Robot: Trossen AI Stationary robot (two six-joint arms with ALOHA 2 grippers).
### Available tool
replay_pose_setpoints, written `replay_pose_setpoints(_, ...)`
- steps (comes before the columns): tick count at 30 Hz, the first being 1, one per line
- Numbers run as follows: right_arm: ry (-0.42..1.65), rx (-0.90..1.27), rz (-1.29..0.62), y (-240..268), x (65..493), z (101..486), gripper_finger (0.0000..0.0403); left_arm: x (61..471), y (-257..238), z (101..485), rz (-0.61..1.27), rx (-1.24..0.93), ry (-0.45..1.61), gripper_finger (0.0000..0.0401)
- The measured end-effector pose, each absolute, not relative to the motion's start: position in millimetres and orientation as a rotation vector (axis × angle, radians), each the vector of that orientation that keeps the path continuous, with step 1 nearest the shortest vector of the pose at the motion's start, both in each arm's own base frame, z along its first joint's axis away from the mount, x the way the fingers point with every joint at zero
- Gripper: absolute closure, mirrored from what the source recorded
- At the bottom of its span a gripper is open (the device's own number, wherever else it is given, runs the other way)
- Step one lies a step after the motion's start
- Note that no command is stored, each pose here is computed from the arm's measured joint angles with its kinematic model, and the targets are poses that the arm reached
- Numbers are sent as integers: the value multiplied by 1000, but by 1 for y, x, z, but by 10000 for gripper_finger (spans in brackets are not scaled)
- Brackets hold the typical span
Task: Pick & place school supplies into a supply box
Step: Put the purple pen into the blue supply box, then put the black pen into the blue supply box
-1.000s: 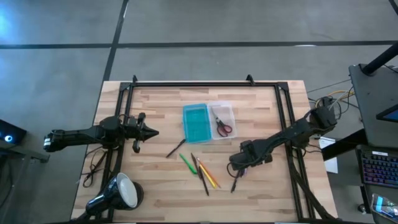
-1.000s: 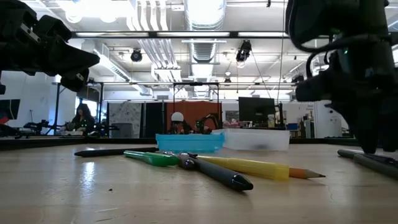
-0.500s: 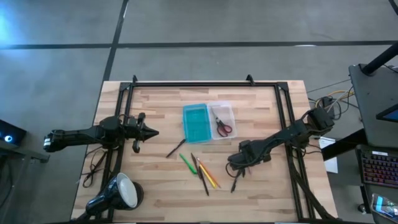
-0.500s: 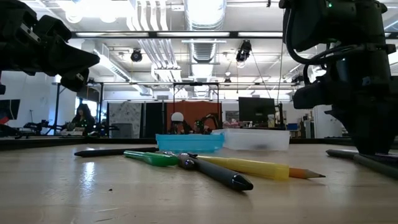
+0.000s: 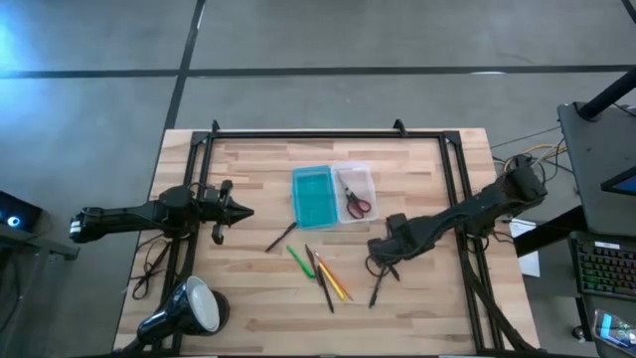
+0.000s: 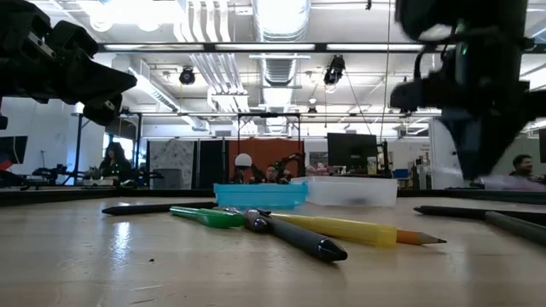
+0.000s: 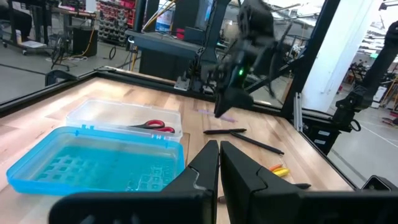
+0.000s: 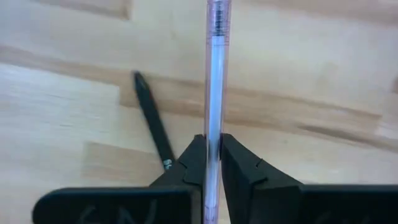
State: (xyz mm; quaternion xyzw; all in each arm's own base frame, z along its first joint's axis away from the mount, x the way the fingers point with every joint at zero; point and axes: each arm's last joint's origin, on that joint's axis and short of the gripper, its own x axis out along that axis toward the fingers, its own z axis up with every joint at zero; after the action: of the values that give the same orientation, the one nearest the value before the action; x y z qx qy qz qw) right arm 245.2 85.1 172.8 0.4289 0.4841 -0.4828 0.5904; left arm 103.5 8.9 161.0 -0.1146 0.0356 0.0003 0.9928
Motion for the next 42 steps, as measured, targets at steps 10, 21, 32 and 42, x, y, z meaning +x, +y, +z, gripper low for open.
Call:
replay_pose_setpoints(10, 772, 982, -941, 44, 293, 221, 384, 103, 9, 161, 1, -230, 73, 401)
replay_pose_setpoints(21, 749, 904, -891, -63, 336, 230, 383, 103, 9, 161, 1, -230, 73, 401)
replay_pose_setpoints(32, 955, 934, -915, -84, 341, 187, 359, 104, 9, 167, -8, -213, 10, 401)
replay_pose_setpoints(42, 968, 854, -880, -76, 339, 195, 238, 104, 9, 169, -12, -413, -2, 401)
